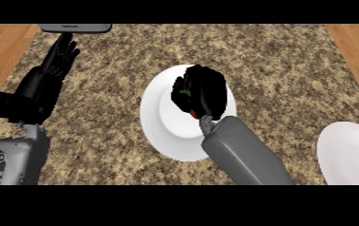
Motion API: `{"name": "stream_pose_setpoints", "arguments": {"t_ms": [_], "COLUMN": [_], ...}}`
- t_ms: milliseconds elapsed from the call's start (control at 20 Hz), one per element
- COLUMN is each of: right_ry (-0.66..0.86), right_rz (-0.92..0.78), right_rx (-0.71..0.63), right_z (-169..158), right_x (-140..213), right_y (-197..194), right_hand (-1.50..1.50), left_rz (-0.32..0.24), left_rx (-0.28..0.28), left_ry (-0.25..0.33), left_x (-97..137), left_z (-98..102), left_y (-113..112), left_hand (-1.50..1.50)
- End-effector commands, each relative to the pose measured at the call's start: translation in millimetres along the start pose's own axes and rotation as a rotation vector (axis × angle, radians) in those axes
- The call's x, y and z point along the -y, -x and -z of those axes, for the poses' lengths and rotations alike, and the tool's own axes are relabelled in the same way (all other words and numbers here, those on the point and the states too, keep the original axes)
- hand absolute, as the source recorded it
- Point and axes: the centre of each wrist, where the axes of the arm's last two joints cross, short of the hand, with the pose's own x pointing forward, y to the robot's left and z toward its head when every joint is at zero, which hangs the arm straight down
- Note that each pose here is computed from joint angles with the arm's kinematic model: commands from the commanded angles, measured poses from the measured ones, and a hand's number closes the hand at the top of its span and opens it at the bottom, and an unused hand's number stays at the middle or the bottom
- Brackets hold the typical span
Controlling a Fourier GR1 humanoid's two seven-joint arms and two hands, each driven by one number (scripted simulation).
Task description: Pick the bell pepper from the plate and place it in the plate
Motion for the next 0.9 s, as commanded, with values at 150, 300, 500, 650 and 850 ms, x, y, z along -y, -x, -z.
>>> {"name": "stream_pose_setpoints", "arguments": {"t_ms": [150, 300, 500, 650, 850], "right_ry": [0.000, -0.046, -0.037, 0.062, 0.158], "right_rz": [0.110, 0.160, 0.260, 0.340, 0.475], "right_rx": [-0.147, -0.130, -0.087, -0.038, -0.024], "right_z": [26.0, 42.6, 41.6, 51.3, 54.4], "right_x": [-38.0, -32.9, -42.4, -33.7, -20.8], "right_y": [22.4, 16.4, 16.4, 12.3, -2.7], "right_hand": [-1.50, -1.50, -1.50, -1.50, -1.50], "left_rz": [-0.002, -0.003, -0.015, -0.013, 0.005], "left_rx": [0.021, 0.005, 0.017, 0.035, 0.016], "left_ry": [0.019, 0.028, 0.040, 0.021, 0.013], "left_x": [-1.2, 3.0, 14.0, 4.0, 1.2], "left_z": [0.5, 10.1, 5.6, 3.5, 4.9], "left_y": [5.5, -21.0, 6.3, 2.7, -3.7], "left_hand": [0.00, 0.00, 0.00, 0.00, 0.00]}}
